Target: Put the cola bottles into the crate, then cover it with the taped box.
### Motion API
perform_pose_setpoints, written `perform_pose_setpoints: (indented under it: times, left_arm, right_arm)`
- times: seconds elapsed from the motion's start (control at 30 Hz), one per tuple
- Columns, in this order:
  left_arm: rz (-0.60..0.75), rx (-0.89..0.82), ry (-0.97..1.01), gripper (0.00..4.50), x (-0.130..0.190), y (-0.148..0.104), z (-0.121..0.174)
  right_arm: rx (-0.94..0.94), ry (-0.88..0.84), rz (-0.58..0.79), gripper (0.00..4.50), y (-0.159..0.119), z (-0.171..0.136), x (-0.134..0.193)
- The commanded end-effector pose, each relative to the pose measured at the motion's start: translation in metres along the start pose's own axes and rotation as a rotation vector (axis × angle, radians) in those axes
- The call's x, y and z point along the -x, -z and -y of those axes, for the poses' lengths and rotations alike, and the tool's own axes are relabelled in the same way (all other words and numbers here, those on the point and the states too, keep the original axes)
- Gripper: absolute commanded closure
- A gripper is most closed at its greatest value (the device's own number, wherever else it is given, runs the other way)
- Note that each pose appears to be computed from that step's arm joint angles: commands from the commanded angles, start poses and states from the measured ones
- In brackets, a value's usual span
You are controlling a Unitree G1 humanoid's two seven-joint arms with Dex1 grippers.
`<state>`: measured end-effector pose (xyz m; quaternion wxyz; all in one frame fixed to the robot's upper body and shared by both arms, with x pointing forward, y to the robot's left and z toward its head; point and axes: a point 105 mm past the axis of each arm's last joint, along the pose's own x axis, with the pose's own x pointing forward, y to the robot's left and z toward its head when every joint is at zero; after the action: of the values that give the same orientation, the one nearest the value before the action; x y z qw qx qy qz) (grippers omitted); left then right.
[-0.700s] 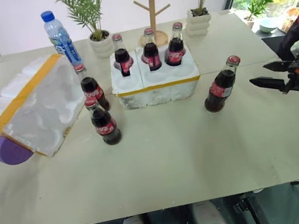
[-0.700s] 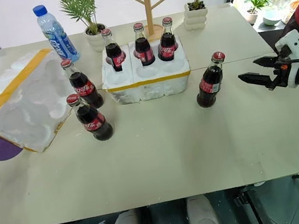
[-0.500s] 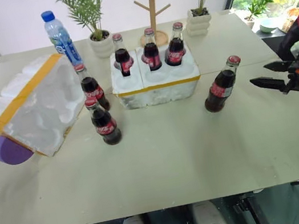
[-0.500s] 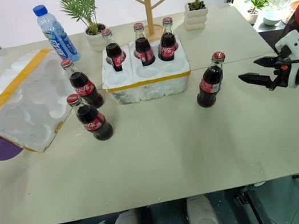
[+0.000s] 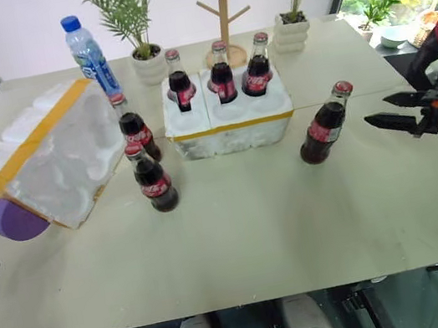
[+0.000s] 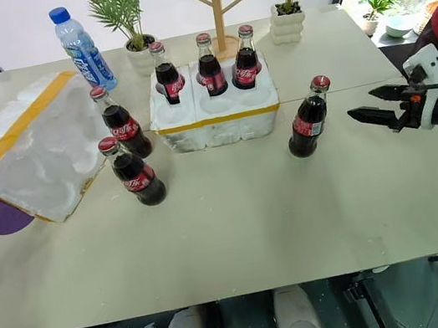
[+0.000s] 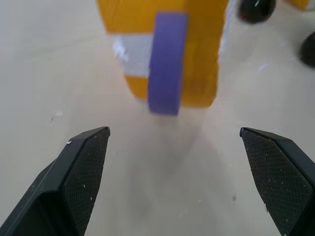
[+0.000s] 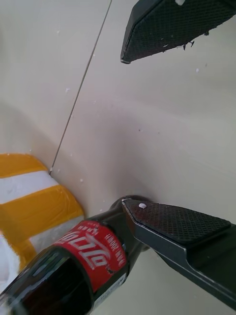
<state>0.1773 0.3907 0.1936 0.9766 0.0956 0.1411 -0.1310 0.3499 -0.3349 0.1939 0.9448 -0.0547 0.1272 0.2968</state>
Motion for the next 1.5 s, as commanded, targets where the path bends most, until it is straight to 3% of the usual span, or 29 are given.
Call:
perform_pose_setpoints:
  times: [0.03,0.2,0.4,0.63,1.03,1.5]
  left_arm:
    - [0.086,-0.066,0.075,0.06,-0.002,-0.042,0.016]
    - [0.167,-0.088,0.219,0.06,-0.02,-0.08,0.044]
    - [0.2,-0.183,0.309,0.06,-0.064,-0.101,0.081]
    - [0.245,-0.171,0.223,0.06,-0.121,-0.105,0.088]
    - [0.303,-0.1,0.215,0.06,-0.191,-0.108,0.093]
    - [0.252,-0.154,0.243,0.06,-0.258,-0.09,0.103]
  right_arm:
    - [0.056,-0.067,0.098,0.0,-0.057,-0.006,0.026]
    - [0.111,-0.245,0.149,0.0,-0.111,-0.036,0.04]
    - [0.153,-0.429,0.239,0.0,-0.161,-0.083,0.034]
    - [0.204,-0.504,0.206,0.0,-0.155,-0.12,0.02]
    - [0.222,-0.579,0.191,0.0,-0.147,-0.152,0.017]
    - [0.247,-0.619,0.191,0.0,-0.149,-0.167,0.008]
